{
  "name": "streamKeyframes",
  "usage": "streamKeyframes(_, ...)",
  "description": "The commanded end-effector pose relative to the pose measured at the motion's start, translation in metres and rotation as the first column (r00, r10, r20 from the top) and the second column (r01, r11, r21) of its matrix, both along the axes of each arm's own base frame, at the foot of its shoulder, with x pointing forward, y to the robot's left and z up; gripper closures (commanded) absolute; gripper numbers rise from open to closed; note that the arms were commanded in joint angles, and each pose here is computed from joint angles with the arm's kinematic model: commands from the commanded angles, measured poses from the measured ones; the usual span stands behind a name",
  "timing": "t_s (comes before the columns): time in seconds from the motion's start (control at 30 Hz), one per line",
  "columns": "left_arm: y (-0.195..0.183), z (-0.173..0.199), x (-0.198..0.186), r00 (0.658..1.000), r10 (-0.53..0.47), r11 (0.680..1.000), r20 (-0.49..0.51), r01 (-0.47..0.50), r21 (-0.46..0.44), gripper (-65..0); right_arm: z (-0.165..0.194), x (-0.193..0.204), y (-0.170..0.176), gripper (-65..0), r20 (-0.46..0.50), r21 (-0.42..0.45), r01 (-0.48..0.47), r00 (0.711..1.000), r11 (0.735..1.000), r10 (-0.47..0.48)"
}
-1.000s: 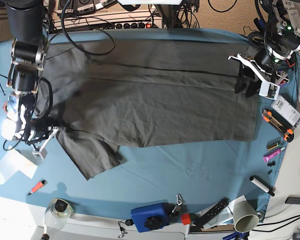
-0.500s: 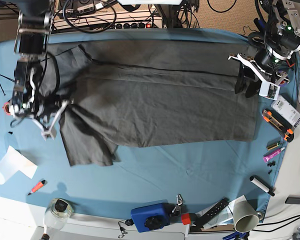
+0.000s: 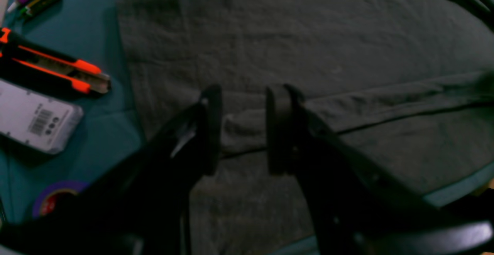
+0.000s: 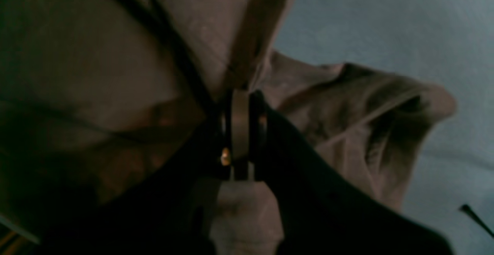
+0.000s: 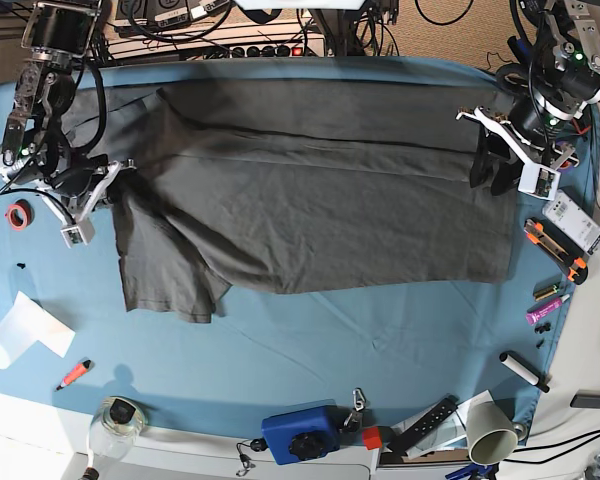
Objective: Fold the T-shirt properly
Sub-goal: 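Grasp the sleeve corner with the right gripper and fold it inward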
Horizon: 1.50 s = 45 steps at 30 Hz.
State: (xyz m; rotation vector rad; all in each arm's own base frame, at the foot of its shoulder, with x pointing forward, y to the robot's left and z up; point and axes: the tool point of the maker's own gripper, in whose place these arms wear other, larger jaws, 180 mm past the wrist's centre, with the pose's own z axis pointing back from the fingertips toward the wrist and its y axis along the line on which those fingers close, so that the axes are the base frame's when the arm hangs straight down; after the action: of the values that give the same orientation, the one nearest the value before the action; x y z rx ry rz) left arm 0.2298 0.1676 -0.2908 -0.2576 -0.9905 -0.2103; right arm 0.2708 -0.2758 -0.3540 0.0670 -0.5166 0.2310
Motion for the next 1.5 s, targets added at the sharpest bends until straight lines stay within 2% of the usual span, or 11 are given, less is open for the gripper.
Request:
streamKeyframes(0.0, -0.001, 0.012, 0.004, 0.999, -0.005, 1.0, 0.045, 0.006, -0.006, -20.2, 0.014, 0.01, -0.005, 0.0, 0.05, -0.022, -0.009, 0.999, 1.0, 0.01)
streamKeyframes(0.1, -0.001, 0.011, 0.003, 0.999, -0.005, 1.0, 0.044, 0.006, -0.005, -20.2, 0.012, 0.007, -0.007, -1.9, 0.033, -0.043, -0.033, 0.999, 0.999, 0.034)
streamKeyframes(0.23, -0.001, 0.011, 0.003, 0.999, -0.005, 1.0, 0.044, 0.006, -0.005, -20.2, 0.011, 0.006, -0.007, -18.4, 0.027, -0.05, -0.04, 0.999, 0.998, 0.041)
streamKeyframes(0.43, -0.001, 0.011, 0.003, 0.999, -0.006, 1.0, 0.044, 0.006, -0.005, -20.2, 0.023, 0.02, -0.009, -19.1, 0.069, -0.049, -0.018, 0.997, 0.999, 0.022)
streamKeyframes(0.63, -0.001, 0.011, 0.003, 0.999, -0.006, 1.0, 0.043, 0.006, -0.005, -20.2, 0.067, 0.071, -0.033, -19.1, 0.29, -0.114, 0.097, 0.955, 0.989, -0.06)
streamKeyframes(0.7, -0.001, 0.011, 0.003, 0.999, -0.006, 1.0, 0.041, 0.006, -0.004, -20.2, 0.066, 0.081, -0.046, -19.1, 0.309, -0.132, 0.137, 0.947, 0.982, -0.09)
streamKeyframes(0.97, -0.001, 0.011, 0.003, 0.999, -0.005, 1.0, 0.041, 0.006, -0.005, -20.2, 0.039, 0.112, -0.064, -19.2, 0.285, 0.004, 0.186, 0.942, 0.983, -0.179)
streamKeyframes(1.07, -0.001, 0.011, 0.003, 0.999, -0.006, 1.0, 0.041, 0.006, -0.004, -20.2, 0.042, 0.124, -0.068, -19.6, 0.277, 0.031, 0.204, 0.939, 0.979, -0.204)
streamKeyframes(1.17, -0.001, 0.011, 0.003, 0.999, -0.006, 1.0, 0.042, 0.006, -0.005, -20.2, 0.048, 0.135, -0.071, -25.2, 0.281, 0.054, 0.217, 0.933, 0.975, -0.223)
streamKeyframes(1.33, -0.001, 0.011, 0.003, 0.999, -0.006, 1.0, 0.042, 0.006, -0.005, -20.2, 0.056, 0.149, -0.072, -25.2, 0.297, 0.099, 0.229, 0.922, 0.969, -0.248)
streamKeyframes(1.47, -0.001, 0.011, 0.004, 0.999, -0.006, 1.0, 0.045, 0.006, -0.005, -20.2, 0.037, 0.152, -0.075, -25.1, 0.23, 0.158, 0.266, 0.927, 0.951, -0.297)
